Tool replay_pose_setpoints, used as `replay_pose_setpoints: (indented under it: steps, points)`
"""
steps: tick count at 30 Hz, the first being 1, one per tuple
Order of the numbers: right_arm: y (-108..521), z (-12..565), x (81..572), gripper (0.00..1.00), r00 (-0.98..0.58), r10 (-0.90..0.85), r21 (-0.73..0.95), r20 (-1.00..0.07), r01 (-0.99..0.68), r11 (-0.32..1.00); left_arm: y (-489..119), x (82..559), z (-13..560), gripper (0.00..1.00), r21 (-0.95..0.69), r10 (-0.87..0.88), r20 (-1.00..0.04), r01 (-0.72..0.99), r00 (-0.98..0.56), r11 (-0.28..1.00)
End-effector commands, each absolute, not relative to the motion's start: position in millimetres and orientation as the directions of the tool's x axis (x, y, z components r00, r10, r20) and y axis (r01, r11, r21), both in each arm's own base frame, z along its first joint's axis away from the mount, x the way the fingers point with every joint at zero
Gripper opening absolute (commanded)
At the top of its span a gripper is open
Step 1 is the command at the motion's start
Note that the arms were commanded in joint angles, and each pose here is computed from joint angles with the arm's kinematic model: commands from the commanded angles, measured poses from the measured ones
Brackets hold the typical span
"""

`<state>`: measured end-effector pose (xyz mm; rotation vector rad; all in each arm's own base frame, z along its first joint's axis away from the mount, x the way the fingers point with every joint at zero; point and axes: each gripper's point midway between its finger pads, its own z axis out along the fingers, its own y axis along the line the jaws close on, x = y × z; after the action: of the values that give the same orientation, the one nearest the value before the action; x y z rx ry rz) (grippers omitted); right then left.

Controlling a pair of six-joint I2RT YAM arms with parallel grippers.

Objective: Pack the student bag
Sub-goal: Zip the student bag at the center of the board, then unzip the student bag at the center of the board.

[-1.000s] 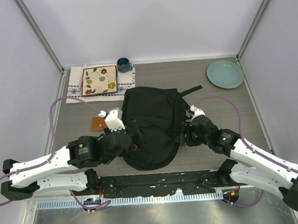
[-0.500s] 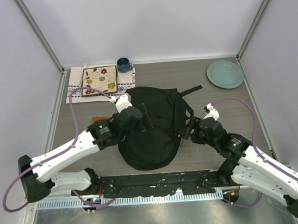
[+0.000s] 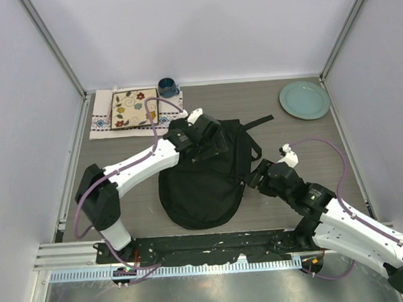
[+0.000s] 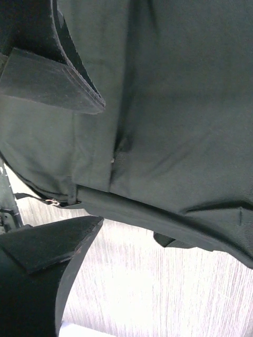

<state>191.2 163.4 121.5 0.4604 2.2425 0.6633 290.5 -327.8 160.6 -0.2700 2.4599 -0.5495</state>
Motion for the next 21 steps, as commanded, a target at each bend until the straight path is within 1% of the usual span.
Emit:
replay_pose_setpoints:
  steps: [1, 5, 9, 10, 11, 21]
  points:
    - [163, 124, 197, 0.61, -0.621, 0.554, 0.623, -0.555, 0.131, 0.771, -347, 307, 170, 0.79, -0.464, -0.297, -0.516, -0.029, -0.804, 0.885]
    - [161, 121, 195, 0.57, -0.619, 0.544, 0.621, -0.566, 0.114, 0.775, -352, 315, 153, 0.75, -0.462, -0.321, -0.496, -0.068, -0.807, 0.885]
    - [158, 121, 193, 0.56, -0.620, 0.529, 0.610, -0.580, 0.101, 0.786, -358, 316, 141, 0.71, -0.465, -0.324, -0.474, -0.080, -0.819, 0.882]
    - [157, 121, 193, 0.55, -0.617, 0.531, 0.611, -0.581, 0.100, 0.785, -360, 316, 135, 0.68, -0.463, -0.321, -0.466, -0.081, -0.824, 0.882]
    - [156, 119, 192, 0.55, -0.617, 0.528, 0.607, -0.584, 0.101, 0.788, -361, 316, 133, 0.67, -0.466, -0.325, -0.457, -0.088, -0.828, 0.880]
    - [154, 115, 193, 0.54, -0.617, 0.514, 0.588, -0.596, 0.100, 0.802, -356, 313, 115, 0.62, -0.442, -0.336, -0.441, -0.124, -0.832, 0.888]
